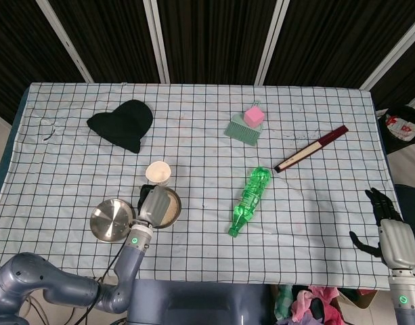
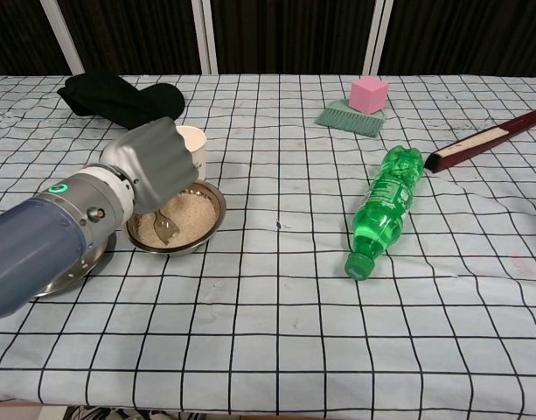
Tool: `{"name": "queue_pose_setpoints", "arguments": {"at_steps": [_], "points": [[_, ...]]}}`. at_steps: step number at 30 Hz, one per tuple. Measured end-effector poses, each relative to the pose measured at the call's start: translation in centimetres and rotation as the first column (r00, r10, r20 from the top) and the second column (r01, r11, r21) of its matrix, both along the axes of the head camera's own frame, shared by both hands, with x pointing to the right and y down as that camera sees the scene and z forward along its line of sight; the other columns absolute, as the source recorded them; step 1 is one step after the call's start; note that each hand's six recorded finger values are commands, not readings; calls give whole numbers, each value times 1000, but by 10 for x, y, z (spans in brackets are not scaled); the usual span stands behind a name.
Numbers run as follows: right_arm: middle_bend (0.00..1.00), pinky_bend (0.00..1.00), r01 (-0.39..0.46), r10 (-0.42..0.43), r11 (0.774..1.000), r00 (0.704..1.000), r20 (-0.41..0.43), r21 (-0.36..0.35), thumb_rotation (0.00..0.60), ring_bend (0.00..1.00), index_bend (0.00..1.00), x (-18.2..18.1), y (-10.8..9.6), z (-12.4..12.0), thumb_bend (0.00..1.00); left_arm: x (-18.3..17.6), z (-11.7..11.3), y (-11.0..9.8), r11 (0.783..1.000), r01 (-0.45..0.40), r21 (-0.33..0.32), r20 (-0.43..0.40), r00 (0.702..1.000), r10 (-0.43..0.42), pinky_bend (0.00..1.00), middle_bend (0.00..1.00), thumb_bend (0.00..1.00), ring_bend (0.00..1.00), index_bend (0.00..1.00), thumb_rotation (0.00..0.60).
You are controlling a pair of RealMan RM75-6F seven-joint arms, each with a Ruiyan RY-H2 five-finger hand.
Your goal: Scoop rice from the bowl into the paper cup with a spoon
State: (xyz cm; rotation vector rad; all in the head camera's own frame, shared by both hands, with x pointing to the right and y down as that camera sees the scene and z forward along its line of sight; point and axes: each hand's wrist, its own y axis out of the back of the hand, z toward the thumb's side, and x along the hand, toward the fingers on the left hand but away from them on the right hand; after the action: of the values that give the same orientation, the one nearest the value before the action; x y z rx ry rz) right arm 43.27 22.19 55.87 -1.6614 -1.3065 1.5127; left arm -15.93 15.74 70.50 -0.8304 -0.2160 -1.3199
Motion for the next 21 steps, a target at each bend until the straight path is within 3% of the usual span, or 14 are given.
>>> {"name": "queue_pose_setpoints", "arguments": {"at_steps": [10, 21], "points": [[0, 187, -4, 4, 1000, 1000, 4, 2, 600, 0, 0, 0, 0, 0, 228, 2, -2, 0, 999, 40, 8, -30, 999, -40, 1000, 1000, 533, 1000, 798, 600], [0, 187, -4, 4, 1000, 1000, 7, 3, 600, 0, 0, 0, 0, -1, 228, -8, -3, -3, 973, 228, -16, -128, 965, -228, 1000, 1000, 538, 1000, 801, 600]]}}
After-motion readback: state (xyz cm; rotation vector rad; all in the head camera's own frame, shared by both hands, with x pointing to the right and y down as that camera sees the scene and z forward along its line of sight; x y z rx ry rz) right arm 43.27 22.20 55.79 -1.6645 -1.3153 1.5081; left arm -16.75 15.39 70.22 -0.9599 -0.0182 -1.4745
